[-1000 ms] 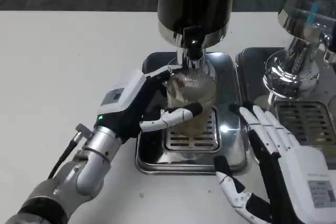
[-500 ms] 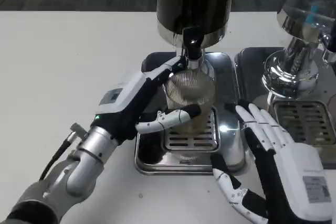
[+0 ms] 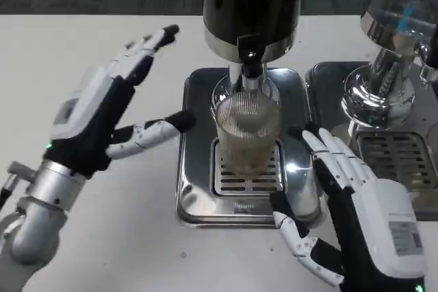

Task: Grasp the cup under the faucet to collect the drink, then remove the cup.

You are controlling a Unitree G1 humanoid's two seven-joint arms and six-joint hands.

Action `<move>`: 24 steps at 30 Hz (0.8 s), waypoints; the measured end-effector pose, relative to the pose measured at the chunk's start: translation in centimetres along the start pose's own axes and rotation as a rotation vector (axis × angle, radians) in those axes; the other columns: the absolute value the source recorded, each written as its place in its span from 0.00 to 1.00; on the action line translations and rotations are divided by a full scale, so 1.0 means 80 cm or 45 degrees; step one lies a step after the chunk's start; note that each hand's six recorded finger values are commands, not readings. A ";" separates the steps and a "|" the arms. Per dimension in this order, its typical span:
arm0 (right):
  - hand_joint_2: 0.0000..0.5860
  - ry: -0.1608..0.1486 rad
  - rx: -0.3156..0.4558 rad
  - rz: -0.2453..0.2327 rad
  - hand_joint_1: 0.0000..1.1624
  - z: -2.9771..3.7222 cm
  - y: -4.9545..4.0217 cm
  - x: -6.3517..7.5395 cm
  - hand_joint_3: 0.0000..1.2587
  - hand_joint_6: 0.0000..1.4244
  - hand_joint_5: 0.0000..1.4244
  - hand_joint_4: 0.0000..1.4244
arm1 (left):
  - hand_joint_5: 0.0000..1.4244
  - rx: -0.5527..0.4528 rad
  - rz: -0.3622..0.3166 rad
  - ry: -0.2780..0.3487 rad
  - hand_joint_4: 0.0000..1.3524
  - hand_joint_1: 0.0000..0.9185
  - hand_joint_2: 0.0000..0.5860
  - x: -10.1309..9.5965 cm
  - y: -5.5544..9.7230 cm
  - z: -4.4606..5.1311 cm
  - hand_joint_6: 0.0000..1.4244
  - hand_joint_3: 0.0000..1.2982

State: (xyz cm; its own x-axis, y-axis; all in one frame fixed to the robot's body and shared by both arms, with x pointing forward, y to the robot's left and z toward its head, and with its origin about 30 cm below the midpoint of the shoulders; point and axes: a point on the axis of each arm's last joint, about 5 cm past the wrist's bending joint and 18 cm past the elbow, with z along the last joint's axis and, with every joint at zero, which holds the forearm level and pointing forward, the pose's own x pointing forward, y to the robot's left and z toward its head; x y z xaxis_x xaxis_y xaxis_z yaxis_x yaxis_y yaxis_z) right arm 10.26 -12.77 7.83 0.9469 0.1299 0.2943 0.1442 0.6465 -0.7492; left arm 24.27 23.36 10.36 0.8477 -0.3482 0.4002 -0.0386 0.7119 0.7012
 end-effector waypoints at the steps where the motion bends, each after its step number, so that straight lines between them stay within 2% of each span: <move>1: 0.72 0.004 0.002 0.003 0.33 -0.0010 0.001 0.000 0.14 0.14 0.09 0.07 | 0.00 -0.007 0.037 -0.010 0.01 0.00 0.16 0.001 0.011 0.001 0.01 0.07; 2: 0.72 0.008 0.004 0.007 0.33 -0.0016 0.002 0.000 0.14 0.14 0.09 0.07 | 0.01 -0.022 0.083 -0.032 0.03 0.00 0.15 0.004 0.025 0.002 0.02 0.09; 5: 0.72 -0.003 0.007 -0.002 0.33 -0.0015 0.002 0.002 0.14 0.14 0.09 0.07 | 0.06 -0.083 0.134 -0.087 0.08 0.00 0.15 0.010 0.049 0.007 0.04 0.13; 9: 0.72 -0.023 0.014 -0.021 0.33 -0.0006 0.003 0.007 0.14 0.14 0.09 0.07 | 0.11 -0.261 0.102 -0.153 0.13 0.00 0.15 0.022 0.069 0.012 0.08 0.17; 13: 0.72 -0.010 0.016 -0.014 0.33 -0.0024 0.006 0.006 0.14 0.14 0.09 0.07 | 0.15 -0.489 -0.006 -0.220 0.16 0.00 0.14 0.047 0.096 0.015 0.11 0.19; 15: 0.72 -0.003 0.018 -0.015 0.33 -0.0032 0.008 0.006 0.14 0.14 0.09 0.07 | 0.16 -0.631 -0.115 -0.235 0.17 0.00 0.14 0.059 0.105 0.013 0.11 0.19; 19: 0.72 0.000 0.032 -0.042 0.33 -0.0011 0.011 0.007 0.14 0.14 0.09 0.07 | 0.16 -0.831 -0.310 -0.280 0.16 0.00 0.13 0.080 0.110 0.014 0.11 0.16; 24: 0.72 0.011 0.043 -0.056 0.33 -0.0006 0.015 0.007 0.14 0.14 0.09 0.07 | 0.15 -1.056 -0.523 -0.230 0.14 0.00 0.11 0.098 0.101 0.009 0.10 0.15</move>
State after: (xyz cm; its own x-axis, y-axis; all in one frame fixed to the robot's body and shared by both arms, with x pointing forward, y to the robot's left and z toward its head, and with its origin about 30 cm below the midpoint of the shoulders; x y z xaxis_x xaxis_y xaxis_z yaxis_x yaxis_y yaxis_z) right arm 10.95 -11.94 7.05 0.9424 0.0942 0.3210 0.1759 0.6766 -0.7151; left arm 30.21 25.92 19.58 0.6141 -0.7079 0.3490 0.6928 0.6953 0.1913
